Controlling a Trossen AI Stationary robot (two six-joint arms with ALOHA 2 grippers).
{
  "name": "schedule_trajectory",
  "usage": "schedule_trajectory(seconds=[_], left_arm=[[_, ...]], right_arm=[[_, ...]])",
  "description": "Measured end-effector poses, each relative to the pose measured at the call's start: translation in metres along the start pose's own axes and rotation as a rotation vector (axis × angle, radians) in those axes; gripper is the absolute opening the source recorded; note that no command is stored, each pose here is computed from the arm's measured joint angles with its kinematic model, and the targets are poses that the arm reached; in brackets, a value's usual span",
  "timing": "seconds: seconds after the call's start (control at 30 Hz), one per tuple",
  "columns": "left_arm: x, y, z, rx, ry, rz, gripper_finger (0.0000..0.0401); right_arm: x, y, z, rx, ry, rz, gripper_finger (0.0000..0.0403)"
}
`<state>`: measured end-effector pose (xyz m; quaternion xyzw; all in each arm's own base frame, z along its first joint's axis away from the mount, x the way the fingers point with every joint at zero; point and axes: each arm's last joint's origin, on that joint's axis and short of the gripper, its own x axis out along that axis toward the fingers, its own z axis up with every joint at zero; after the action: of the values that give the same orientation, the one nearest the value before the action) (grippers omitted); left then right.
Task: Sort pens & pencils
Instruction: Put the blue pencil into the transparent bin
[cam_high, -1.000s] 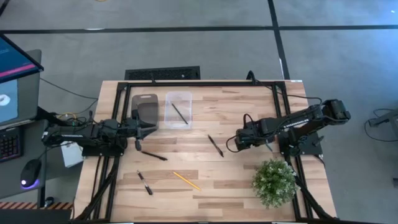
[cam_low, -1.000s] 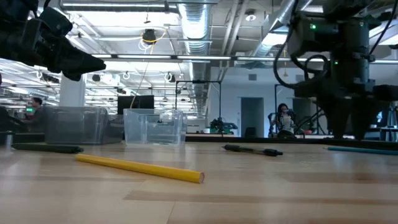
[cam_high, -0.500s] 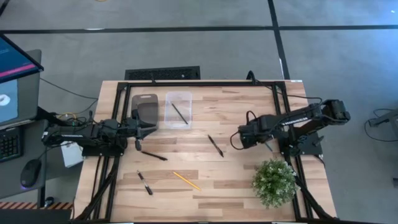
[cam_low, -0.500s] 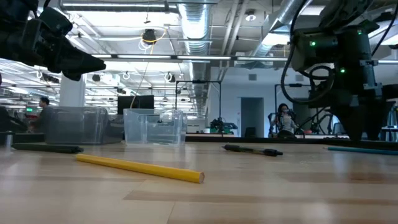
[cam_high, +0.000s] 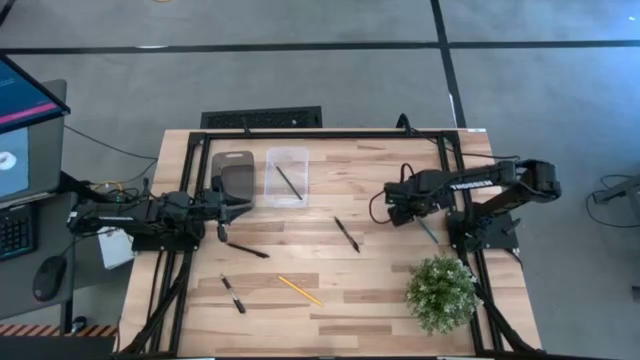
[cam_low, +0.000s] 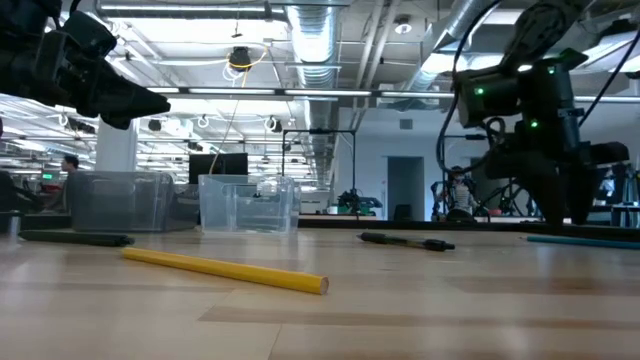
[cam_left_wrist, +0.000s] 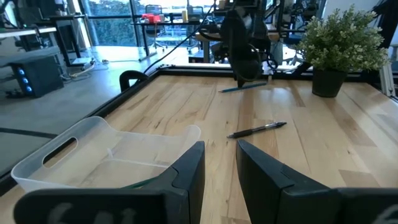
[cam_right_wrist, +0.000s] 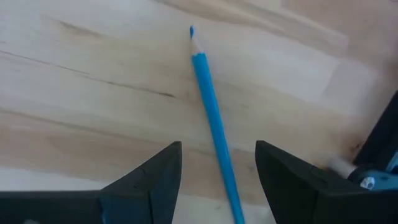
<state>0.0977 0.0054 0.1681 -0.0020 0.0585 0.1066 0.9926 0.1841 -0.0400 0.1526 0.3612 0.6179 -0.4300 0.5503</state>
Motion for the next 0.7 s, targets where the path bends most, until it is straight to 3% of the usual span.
schedule_trajectory(seconds=[0.27, 0.7], left_arm=[[0.0, 0.0, 0.0, 0.0, 0.0, 0.0, 0.0082], [0.0, 0.0, 0.0, -0.002, 0.0, 0.0, 0.0082]], right_arm=[[0.007, -0.006, 0.01, -0.061, 0.03, 0.022, 0.0225], [0.029, -0.013, 0.005, -0.111, 0.05, 0.064, 0.0225]])
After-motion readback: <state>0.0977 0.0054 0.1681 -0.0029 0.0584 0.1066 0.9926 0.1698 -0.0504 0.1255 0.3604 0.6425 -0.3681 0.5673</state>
